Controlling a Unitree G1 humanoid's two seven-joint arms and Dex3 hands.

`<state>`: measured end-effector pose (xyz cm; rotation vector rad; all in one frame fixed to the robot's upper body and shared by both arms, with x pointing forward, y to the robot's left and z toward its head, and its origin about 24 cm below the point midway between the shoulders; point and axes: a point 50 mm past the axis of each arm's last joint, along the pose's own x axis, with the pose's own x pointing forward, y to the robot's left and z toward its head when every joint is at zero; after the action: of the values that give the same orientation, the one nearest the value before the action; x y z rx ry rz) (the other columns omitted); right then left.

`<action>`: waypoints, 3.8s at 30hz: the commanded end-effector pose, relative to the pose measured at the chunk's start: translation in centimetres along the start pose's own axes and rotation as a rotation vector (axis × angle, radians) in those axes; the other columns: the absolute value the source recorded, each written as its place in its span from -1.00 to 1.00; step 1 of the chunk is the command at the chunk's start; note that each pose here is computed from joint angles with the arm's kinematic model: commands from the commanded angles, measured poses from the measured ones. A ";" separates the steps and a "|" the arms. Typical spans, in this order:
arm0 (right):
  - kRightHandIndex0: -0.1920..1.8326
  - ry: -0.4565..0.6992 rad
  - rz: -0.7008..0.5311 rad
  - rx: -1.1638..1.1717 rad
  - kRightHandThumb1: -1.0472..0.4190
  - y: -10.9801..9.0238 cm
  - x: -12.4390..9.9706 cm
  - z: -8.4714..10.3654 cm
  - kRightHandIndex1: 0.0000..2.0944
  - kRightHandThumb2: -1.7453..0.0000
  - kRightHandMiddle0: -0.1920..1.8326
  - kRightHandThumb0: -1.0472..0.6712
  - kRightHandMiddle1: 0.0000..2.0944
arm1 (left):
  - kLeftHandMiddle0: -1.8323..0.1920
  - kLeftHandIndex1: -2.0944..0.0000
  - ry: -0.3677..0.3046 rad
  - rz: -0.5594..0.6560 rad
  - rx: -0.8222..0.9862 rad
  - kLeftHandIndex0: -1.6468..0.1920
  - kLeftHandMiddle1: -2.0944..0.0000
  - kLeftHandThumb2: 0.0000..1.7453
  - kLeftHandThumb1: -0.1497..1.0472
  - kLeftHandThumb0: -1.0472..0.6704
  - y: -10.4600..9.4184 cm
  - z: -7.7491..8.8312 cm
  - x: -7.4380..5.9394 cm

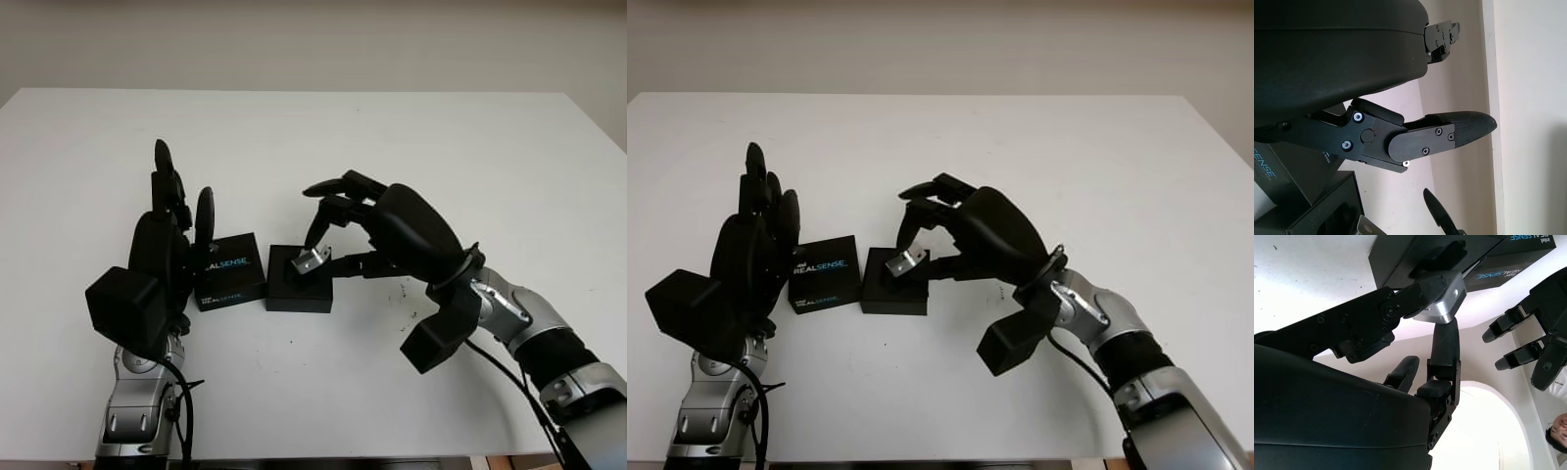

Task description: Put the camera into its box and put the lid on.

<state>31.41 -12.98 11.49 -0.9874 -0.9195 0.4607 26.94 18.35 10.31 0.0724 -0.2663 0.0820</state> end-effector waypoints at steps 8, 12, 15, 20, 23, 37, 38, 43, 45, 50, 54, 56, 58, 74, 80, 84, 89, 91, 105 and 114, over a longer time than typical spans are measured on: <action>-0.55 -0.025 -0.025 -0.029 -0.77 0.6 0.0 0.0 -0.24 0.95 -0.30 -0.16 0.35 | 1.00 1.00 -0.013 0.006 0.002 1.00 1.00 -0.34 1.00 -0.61 0.0 0.3 -0.1; -0.56 -0.043 -0.033 -0.050 -0.76 1.0 0.1 0.1 -0.19 0.94 -0.28 -0.16 0.34 | 1.00 1.00 -0.013 0.007 0.005 1.00 1.00 -0.33 1.00 -0.62 0.0 0.2 0.0; -0.59 -0.055 -0.046 -0.057 -0.76 1.3 0.2 0.2 -0.14 0.94 -0.28 -0.17 0.34 | 1.00 1.00 -0.014 0.001 0.007 1.00 1.00 -0.33 1.00 -0.61 0.0 0.3 0.0; -0.62 -0.069 -0.049 -0.065 -0.76 1.6 0.5 0.3 -0.10 0.94 -0.30 -0.16 0.34 | 1.00 1.00 -0.013 0.002 0.005 1.00 1.00 -0.33 1.00 -0.61 0.1 0.2 0.0; -0.63 -0.077 -0.053 -0.070 -0.76 1.7 0.5 0.3 -0.09 0.94 -0.30 -0.17 0.34 | 1.00 1.00 -0.013 0.006 0.004 1.00 1.00 -0.34 1.00 -0.61 0.0 0.2 0.0; -0.66 -0.098 -0.093 -0.078 -0.77 1.6 0.9 0.3 -0.04 0.94 -0.30 -0.17 0.36 | 1.00 1.00 -0.010 0.002 0.004 1.00 1.00 -0.33 1.00 -0.62 0.0 0.1 0.1; -0.66 -0.098 -0.092 -0.078 -0.77 1.6 0.9 0.4 -0.04 0.94 -0.30 -0.17 0.37 | 1.00 1.00 -0.008 0.005 0.006 1.00 1.00 -0.33 1.00 -0.62 0.0 0.1 0.1; -0.66 -0.093 -0.089 -0.078 -0.77 1.7 0.9 0.3 -0.04 0.94 -0.31 -0.17 0.37 | 1.00 1.00 -0.011 0.003 0.010 1.00 1.00 -0.33 1.00 -0.62 0.0 0.1 0.1; -0.66 -0.091 -0.086 -0.082 -0.77 1.8 0.9 0.3 -0.04 0.94 -0.31 -0.17 0.36 | 1.00 1.00 -0.009 0.002 0.006 1.00 1.00 -0.33 1.00 -0.62 0.0 0.0 0.1; -0.65 -0.088 -0.088 -0.084 -0.76 1.9 0.8 0.2 -0.04 0.94 -0.29 -0.17 0.35 | 1.00 1.00 -0.010 0.000 0.001 1.00 1.00 -0.34 1.00 -0.61 0.0 0.1 0.1; -0.64 -0.086 -0.082 -0.082 -0.75 2.1 0.7 0.2 -0.05 0.94 -0.28 -0.17 0.34 | 1.00 1.00 -0.013 0.005 0.005 1.00 1.00 -0.33 1.00 -0.61 0.0 0.0 0.1; -0.64 -0.088 -0.080 -0.085 -0.75 2.2 0.7 0.2 -0.05 0.94 -0.28 -0.17 0.34 | 1.00 1.00 -0.013 0.004 0.003 1.00 1.00 -0.33 1.00 -0.62 0.0 0.0 0.1; -0.64 -0.086 -0.075 -0.090 -0.75 2.3 0.7 0.1 -0.05 0.94 -0.28 -0.17 0.33 | 1.00 1.00 -0.012 0.002 0.003 1.00 1.00 -0.33 1.00 -0.61 0.0 0.0 0.1; -0.64 -0.065 -0.051 -0.083 -0.77 2.6 0.5 -0.1 -0.07 0.94 -0.29 -0.17 0.32 | 1.00 1.00 -0.009 0.002 -0.001 1.00 1.00 -0.34 1.00 -0.62 -0.3 0.0 0.0; -0.64 -0.069 -0.044 -0.085 -0.77 2.8 0.6 -0.1 -0.09 0.94 -0.29 -0.17 0.32 | 1.00 1.00 -0.008 0.006 0.007 1.00 1.00 -0.34 1.00 -0.63 -0.3 -0.1 0.0; -0.64 -0.076 -0.040 -0.086 -0.77 2.9 0.7 0.0 -0.09 0.94 -0.28 -0.17 0.31 | 1.00 1.00 -0.009 0.004 0.008 1.00 1.00 -0.34 1.00 -0.63 -0.3 -0.1 0.0; -0.66 -0.078 -0.021 -0.084 -0.77 3.0 0.9 0.2 -0.09 0.94 -0.29 -0.18 0.30 | 1.00 1.00 -0.008 0.005 0.003 1.00 1.00 -0.34 1.00 -0.62 -0.4 -0.1 0.0; -0.66 -0.077 0.003 -0.089 -0.78 3.1 1.0 0.2 -0.11 0.93 -0.31 -0.18 0.26 | 1.00 1.00 -0.008 0.006 0.003 1.00 1.00 -0.34 1.00 -0.62 -0.4 -0.1 0.0; -0.97 -0.011 0.358 -0.256 -0.98 -0.1 1.0 0.7 -0.97 0.87 -0.77 0.13 -0.81 | 1.00 1.00 -0.010 0.021 0.010 1.00 1.00 -0.35 1.00 -0.63 -0.5 -0.1 0.0; -1.00 0.049 0.444 -0.293 -0.98 -3.1 0.8 1.5 -1.00 0.89 -0.82 0.07 -0.88 | 1.00 1.00 -0.014 0.029 0.007 1.00 1.00 -0.35 1.00 -0.61 -0.4 0.0 0.0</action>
<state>30.58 -12.81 14.21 -1.4683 -0.7292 0.6983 26.97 17.99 10.05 0.0724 -0.2668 0.1086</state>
